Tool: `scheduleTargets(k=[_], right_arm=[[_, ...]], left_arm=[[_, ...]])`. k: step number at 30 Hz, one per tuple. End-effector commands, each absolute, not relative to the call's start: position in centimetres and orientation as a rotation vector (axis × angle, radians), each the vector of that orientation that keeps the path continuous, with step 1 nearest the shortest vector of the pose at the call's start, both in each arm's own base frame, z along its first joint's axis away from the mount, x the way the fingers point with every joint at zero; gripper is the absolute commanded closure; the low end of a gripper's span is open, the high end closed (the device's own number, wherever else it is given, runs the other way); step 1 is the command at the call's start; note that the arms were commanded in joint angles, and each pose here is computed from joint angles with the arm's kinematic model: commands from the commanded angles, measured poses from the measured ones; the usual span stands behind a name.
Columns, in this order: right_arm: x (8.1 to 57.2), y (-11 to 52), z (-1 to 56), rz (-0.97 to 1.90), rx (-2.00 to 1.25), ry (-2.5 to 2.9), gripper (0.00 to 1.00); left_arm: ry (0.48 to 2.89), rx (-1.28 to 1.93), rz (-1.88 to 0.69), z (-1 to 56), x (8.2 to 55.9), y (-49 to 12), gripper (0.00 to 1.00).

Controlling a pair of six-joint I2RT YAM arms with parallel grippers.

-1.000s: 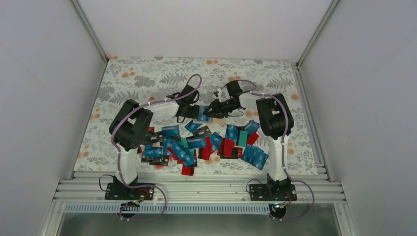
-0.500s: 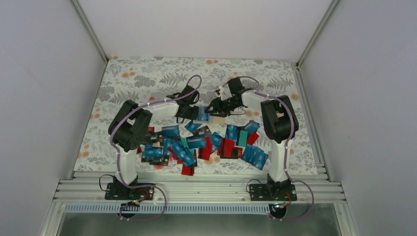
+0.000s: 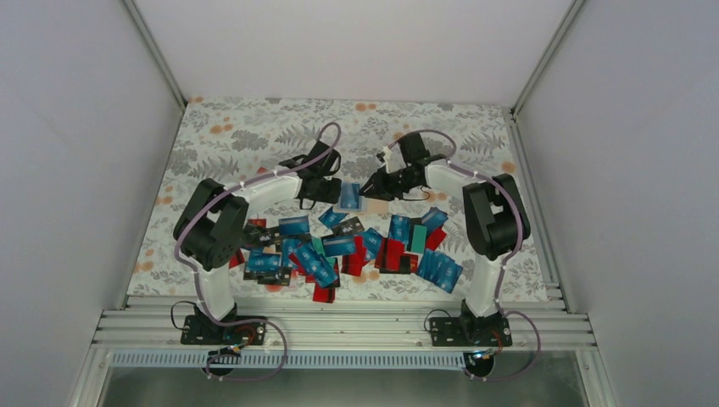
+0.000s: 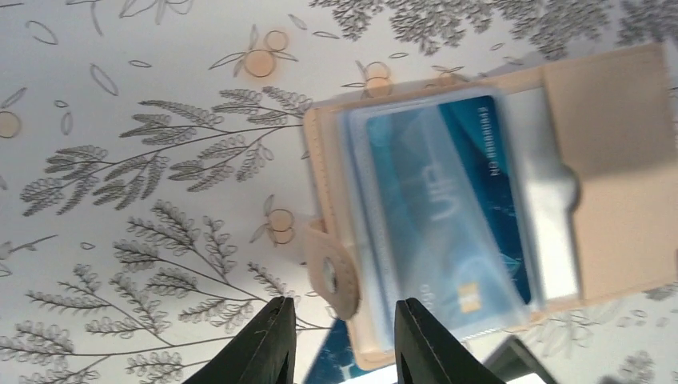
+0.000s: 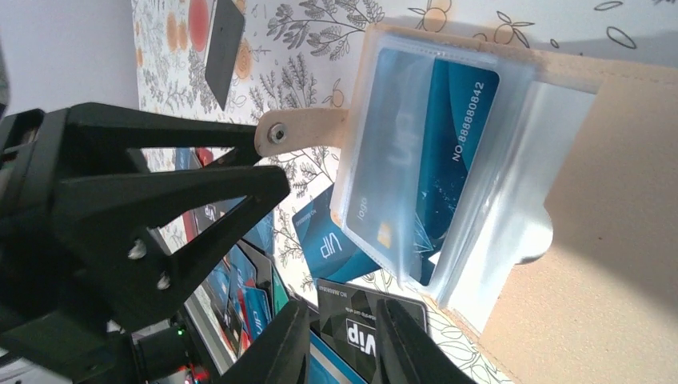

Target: Put the credit cards into the card holder

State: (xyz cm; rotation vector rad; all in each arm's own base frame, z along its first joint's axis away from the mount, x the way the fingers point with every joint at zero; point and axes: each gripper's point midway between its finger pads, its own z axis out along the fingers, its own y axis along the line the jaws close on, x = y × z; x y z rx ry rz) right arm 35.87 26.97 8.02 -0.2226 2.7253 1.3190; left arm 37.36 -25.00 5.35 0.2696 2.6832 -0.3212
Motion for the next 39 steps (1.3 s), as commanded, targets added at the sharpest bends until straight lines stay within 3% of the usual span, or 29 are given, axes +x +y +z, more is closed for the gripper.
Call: scheduleTargets(k=[1,10,16,24,39], right_arm=[[36.3,27.2,8.5,1.292,-0.246,2.666,0.8],[37.6,27.7,6.8,1.287,-0.235,2.655,0.95],[38.1,28.0,5.4,1.299,-0.212,2.667,0.96],[38.2,27.5,4.3,1.251,-0.183,2.697,0.96],[37.9,27.8,3.5,1.292,-0.175,2.702,0.96]], left_arm=[[2.664,0.282,-0.491,7.2,37.0,-27.4,0.68],[2.709,0.267,-0.567,5.3,37.6,-29.2,0.66],[2.713,0.249,-0.573,5.7,37.4,-29.3,0.62],[2.642,0.327,-0.554,10.3,35.3,-31.4,0.39],[2.72,0.289,-0.476,5.3,36.2,-31.3,0.31]])
